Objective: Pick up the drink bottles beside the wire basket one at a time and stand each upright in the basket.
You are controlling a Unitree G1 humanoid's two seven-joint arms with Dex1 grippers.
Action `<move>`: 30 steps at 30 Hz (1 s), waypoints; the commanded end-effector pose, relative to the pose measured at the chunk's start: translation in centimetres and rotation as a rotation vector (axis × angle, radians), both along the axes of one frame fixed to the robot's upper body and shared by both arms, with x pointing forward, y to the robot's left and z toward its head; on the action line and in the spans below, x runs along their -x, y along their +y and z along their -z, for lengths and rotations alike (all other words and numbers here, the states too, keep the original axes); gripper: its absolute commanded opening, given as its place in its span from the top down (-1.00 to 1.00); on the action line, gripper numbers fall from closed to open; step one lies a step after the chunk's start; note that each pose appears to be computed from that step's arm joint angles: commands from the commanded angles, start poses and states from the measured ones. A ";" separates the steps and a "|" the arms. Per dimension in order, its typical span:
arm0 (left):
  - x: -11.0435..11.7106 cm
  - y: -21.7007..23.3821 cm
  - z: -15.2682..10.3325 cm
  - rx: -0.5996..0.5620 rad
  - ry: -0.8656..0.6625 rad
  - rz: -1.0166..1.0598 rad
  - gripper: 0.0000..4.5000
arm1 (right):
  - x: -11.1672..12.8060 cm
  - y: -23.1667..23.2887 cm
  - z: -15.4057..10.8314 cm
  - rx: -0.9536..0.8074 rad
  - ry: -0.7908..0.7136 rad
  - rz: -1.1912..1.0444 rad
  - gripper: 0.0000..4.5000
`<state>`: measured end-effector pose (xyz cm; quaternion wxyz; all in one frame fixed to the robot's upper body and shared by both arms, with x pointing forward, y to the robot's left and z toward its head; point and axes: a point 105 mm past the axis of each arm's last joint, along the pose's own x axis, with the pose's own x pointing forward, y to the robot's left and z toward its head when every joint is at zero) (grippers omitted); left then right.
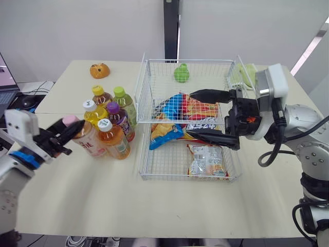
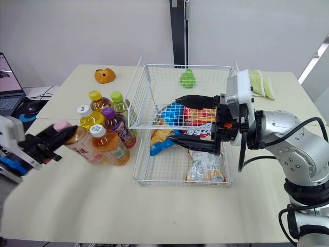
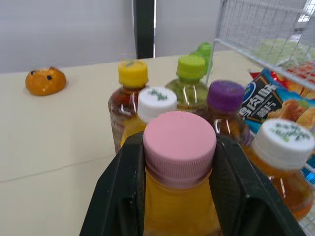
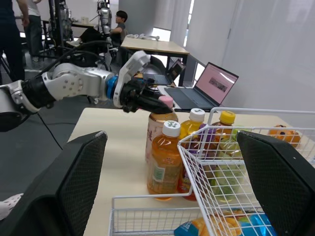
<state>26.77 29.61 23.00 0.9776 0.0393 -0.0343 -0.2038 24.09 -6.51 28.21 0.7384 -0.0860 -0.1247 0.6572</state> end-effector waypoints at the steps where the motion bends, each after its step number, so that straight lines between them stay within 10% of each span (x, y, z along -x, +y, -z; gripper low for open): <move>1: 1.6 -0.1 -5.2 -0.014 -0.075 0.087 0.39 | 0.5 0.0 -0.8 -0.019 -0.038 -0.016 -1.00; 16: 2.9 -1.2 -17.3 -0.061 -0.096 0.383 0.39 | 0.0 0.3 -1.2 -0.070 -0.051 0.023 -1.00; 30: -1.6 -11.2 -24.1 -0.109 -0.212 0.864 0.39 | -0.5 -2.0 -2.9 -0.114 -0.141 0.322 -1.00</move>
